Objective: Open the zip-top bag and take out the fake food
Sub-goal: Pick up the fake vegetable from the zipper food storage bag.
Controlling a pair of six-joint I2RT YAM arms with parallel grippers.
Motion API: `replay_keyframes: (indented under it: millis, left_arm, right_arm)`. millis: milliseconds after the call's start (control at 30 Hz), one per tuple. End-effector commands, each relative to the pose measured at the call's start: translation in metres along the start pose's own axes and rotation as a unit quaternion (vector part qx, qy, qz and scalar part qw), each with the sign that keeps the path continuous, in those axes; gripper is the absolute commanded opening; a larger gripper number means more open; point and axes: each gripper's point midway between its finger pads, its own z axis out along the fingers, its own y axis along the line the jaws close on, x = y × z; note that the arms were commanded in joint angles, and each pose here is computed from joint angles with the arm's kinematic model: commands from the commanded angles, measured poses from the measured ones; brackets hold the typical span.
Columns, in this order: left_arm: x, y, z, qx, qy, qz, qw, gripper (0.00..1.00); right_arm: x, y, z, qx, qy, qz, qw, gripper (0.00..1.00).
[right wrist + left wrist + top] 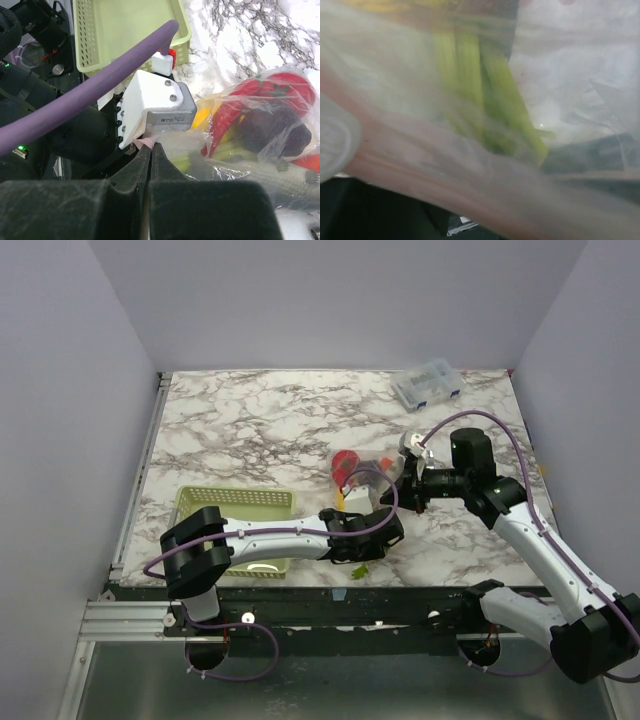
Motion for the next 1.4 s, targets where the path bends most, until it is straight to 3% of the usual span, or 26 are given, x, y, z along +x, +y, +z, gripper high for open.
replay_keyframes:
  millis: [0,133,200,300,433,533,700,833,1100,1367]
  left_arm:
    - [0.001,0.006,0.003,-0.007,0.004,0.012,1.0,0.31]
    - [0.001,0.009,0.007,-0.023,0.006,0.02,1.0,0.15]
    - [0.0,0.009,0.007,-0.025,0.006,0.025,0.999,0.13]
    - [-0.003,0.009,0.008,-0.02,0.003,0.029,0.999,0.15]
    - [-0.005,0.012,0.012,-0.022,0.009,0.023,0.999,0.31]
    - [-0.002,0.013,0.016,-0.019,0.016,0.021,0.999,0.31]
    - [-0.003,0.011,0.018,-0.009,0.015,0.027,0.999,0.0]
    - [-0.019,0.003,0.001,0.038,-0.019,0.017,0.999,0.0]
    - [-0.061,-0.002,-0.039,0.122,-0.071,-0.068,0.988,0.0]
    - [-0.072,-0.016,-0.055,0.194,-0.065,-0.108,0.973,0.0]
  right_arm:
    - [-0.011,0.011,-0.002,-0.021,-0.023,-0.015,0.999,0.0]
    - [-0.012,0.012,-0.003,-0.021,-0.025,-0.016,0.999,0.0]
    - [-0.012,0.012,-0.003,-0.021,-0.025,-0.016,0.999,0.0]
    - [-0.012,0.013,-0.003,-0.021,-0.026,-0.018,0.999,0.0]
    - [-0.012,0.014,-0.004,-0.022,-0.026,-0.018,0.999,0.0]
    - [-0.013,0.015,-0.004,-0.024,-0.027,-0.02,0.999,0.0]
    - [-0.012,0.016,-0.004,-0.025,-0.027,-0.02,0.999,0.0]
    - [-0.007,0.017,-0.005,-0.025,-0.023,-0.021,0.999,0.0]
    - [0.013,0.037,-0.009,-0.073,-0.006,-0.064,0.995,0.0]
    - [0.031,0.041,-0.007,-0.089,0.003,-0.078,0.993,0.0]
